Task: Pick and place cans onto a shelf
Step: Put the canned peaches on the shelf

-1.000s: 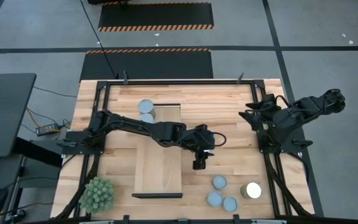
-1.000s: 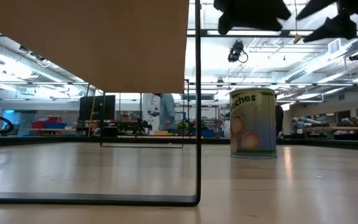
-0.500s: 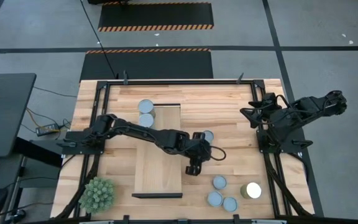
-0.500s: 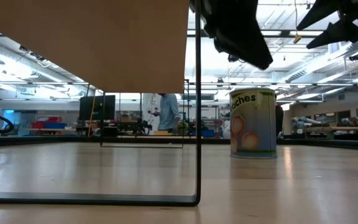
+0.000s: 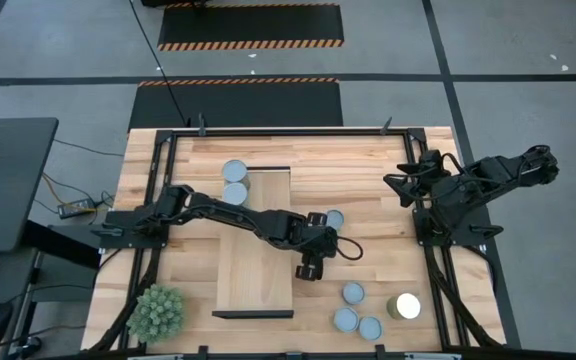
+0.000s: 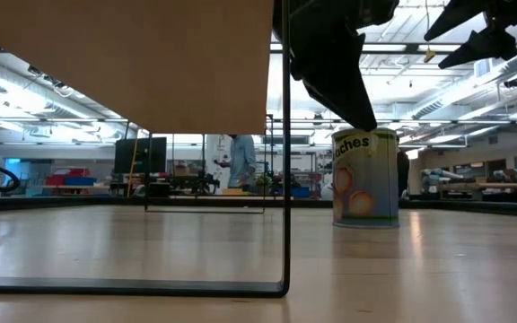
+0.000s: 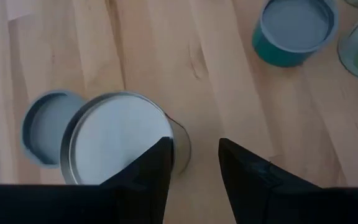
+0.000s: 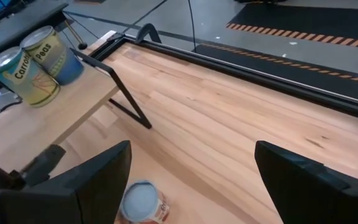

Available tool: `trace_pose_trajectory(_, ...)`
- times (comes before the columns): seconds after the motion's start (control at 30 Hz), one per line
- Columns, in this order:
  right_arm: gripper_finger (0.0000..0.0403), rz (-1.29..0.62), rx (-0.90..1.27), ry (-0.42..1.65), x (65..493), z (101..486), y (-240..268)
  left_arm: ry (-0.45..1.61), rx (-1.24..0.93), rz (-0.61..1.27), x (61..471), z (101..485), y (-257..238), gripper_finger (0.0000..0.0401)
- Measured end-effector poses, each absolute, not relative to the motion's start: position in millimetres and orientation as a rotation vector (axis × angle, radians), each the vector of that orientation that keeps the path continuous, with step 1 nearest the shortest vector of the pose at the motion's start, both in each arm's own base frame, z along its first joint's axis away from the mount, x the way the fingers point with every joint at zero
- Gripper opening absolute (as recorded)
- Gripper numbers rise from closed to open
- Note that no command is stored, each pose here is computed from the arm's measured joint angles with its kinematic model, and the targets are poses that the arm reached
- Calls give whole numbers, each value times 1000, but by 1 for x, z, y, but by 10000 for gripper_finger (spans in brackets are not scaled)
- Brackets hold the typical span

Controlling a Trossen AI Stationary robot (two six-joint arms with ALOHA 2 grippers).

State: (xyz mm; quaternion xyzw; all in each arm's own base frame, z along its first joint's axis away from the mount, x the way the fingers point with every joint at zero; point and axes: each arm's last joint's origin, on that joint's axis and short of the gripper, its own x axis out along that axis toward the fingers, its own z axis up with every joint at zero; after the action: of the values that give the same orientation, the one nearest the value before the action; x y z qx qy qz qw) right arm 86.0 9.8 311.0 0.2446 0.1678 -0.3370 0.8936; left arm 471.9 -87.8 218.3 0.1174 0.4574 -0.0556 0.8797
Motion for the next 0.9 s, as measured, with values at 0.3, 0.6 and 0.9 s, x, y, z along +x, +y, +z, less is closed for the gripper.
trace_pose_trajectory(0.3,348,-689,507,368,89,310,11,956,257,-92,473,216,-87,141)
trace_pose_trajectory(0.6,348,-684,514,368,90,310,12,960,258,-80,473,216,-85,84)
trace_pose_trajectory(0.9,348,-682,516,367,90,310,12,966,230,-88,474,216,-80,6)
